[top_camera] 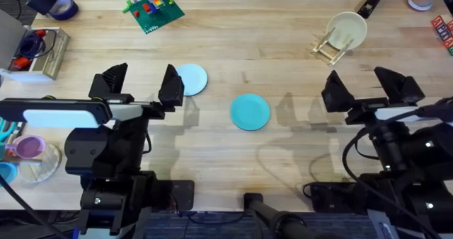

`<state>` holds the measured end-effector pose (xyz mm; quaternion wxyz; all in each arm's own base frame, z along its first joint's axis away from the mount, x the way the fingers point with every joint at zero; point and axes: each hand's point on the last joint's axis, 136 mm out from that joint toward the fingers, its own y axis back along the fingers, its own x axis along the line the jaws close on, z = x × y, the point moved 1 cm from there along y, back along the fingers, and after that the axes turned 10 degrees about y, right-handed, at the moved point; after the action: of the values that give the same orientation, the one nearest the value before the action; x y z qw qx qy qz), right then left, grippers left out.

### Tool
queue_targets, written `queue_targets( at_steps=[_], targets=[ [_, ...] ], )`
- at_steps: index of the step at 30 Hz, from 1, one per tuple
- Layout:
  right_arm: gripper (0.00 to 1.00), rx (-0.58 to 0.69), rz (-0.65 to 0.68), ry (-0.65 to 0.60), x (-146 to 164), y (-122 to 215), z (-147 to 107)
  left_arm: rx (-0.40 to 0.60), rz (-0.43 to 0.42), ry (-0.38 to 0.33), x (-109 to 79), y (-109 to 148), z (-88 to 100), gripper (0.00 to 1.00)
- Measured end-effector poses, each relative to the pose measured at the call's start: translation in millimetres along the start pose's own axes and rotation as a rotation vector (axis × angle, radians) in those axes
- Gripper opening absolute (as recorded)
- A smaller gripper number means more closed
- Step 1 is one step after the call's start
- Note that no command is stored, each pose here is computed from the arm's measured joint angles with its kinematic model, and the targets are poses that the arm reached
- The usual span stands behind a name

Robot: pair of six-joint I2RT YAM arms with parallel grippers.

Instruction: Pick up the plates from the table one by one and place each into a slot on the dish rack.

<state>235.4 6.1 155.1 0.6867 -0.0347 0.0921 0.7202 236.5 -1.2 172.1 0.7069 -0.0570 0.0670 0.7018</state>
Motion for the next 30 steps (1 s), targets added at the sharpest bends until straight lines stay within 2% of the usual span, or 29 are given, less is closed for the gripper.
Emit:
queue_targets(
  at_steps=[22,30],
  targets=[
    [0.992,-0.002,0.003,0.000,0.5,0.0,0.5,-0.002,0.000,-0.001,0.0,0.0,0.5,0.994],
    [0.992,-0.050,0.040,0.003,5.8,0.7,11.8,-0.043,-0.008,-0.001,-2.0,0.5,11.2,0.994]
  ],
)
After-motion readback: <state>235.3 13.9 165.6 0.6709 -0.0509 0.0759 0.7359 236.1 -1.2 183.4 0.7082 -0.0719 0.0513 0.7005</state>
